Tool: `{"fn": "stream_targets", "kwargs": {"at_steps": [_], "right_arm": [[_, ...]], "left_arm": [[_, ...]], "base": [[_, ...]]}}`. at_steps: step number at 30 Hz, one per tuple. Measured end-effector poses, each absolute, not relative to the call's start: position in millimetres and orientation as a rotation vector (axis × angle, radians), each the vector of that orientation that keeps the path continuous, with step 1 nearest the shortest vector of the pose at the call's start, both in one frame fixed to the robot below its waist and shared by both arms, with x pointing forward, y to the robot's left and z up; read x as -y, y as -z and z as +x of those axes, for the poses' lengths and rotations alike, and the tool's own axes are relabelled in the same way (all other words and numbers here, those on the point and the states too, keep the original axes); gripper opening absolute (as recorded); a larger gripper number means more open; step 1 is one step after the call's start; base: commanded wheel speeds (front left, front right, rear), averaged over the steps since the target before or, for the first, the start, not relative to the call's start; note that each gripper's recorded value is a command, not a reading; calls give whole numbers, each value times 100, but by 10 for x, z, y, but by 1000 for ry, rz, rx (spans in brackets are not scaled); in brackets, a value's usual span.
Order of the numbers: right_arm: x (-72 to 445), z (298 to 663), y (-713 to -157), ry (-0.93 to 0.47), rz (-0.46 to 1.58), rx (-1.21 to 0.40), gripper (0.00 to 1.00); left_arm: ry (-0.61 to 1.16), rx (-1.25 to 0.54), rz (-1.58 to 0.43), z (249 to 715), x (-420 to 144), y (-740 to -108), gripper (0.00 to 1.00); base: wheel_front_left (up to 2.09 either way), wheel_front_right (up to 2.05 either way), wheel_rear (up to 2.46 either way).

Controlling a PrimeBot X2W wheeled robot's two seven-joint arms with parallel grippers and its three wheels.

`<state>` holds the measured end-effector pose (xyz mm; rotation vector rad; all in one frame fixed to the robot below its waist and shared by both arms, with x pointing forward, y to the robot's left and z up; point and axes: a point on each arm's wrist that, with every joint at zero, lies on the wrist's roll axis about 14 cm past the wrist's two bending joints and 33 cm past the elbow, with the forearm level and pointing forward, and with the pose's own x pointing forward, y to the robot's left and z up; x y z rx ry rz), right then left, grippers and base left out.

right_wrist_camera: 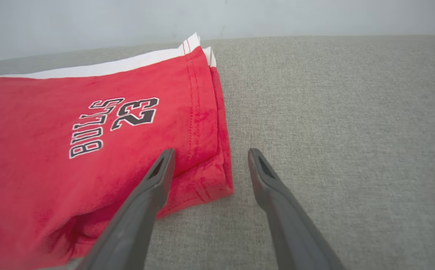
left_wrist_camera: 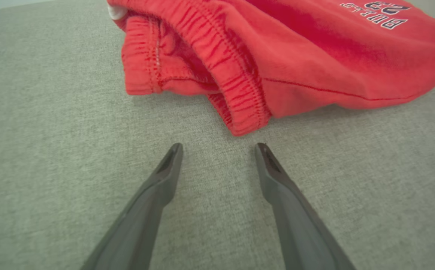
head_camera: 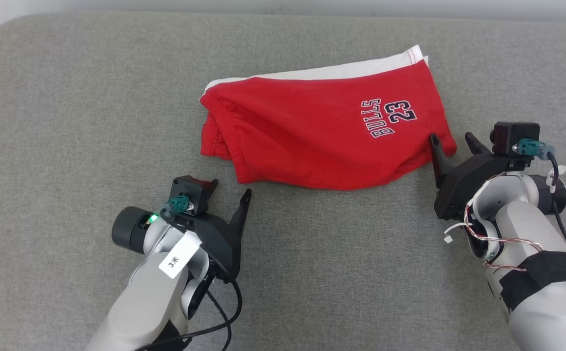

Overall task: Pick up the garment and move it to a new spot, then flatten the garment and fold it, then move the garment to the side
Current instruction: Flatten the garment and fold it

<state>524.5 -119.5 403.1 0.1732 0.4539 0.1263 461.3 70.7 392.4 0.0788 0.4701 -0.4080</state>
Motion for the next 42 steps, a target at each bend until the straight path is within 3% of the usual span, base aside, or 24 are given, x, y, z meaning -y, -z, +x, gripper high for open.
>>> {"fn": "stream_targets", "kwargs": {"at_steps": [21, 22, 23, 24, 25, 26, 28, 30, 42], "right_arm": [[1194, 5241, -3840, -116, 166, -539, 100], [1192, 5243, -3838, -116, 165, -541, 90], [1191, 5249, -3839, -116, 167, -541, 79], [1190, 5258, -3843, -115, 170, -541, 56], [1188, 5266, -3848, -115, 172, -540, 48], [1185, 5269, -3847, -116, 172, -544, 42], [1175, 5264, -3837, -117, 177, -548, 33], [1166, 5265, -3834, -120, 181, -549, 2], [1152, 5228, -3935, -137, 231, -516, 0]], "left_arm": [[469, -416, 58, 4731, -545, -4069, 100], [472, -412, 50, 4739, -532, -4086, 100], [476, -408, 43, 4738, -515, -4094, 83], [481, -407, 41, 4731, -498, -4091, 47], [487, -410, 41, 4722, -483, -4082, 34], [493, -412, 42, 4713, -470, -4076, 3], [502, -415, 41, 4701, -452, -4067, 0], [503, -417, 37, 4696, -449, -4062, 0], [490, -413, 35, 4660, -511, -4094, 0]], "base": [[0, 0, 0], [0, 0, 0], [0, 0, 0], [0, 0, 0], [0, 0, 0], [0, 0, 0], [0, 0, 0], [0, 0, 0], [0, 0, 0]]}}
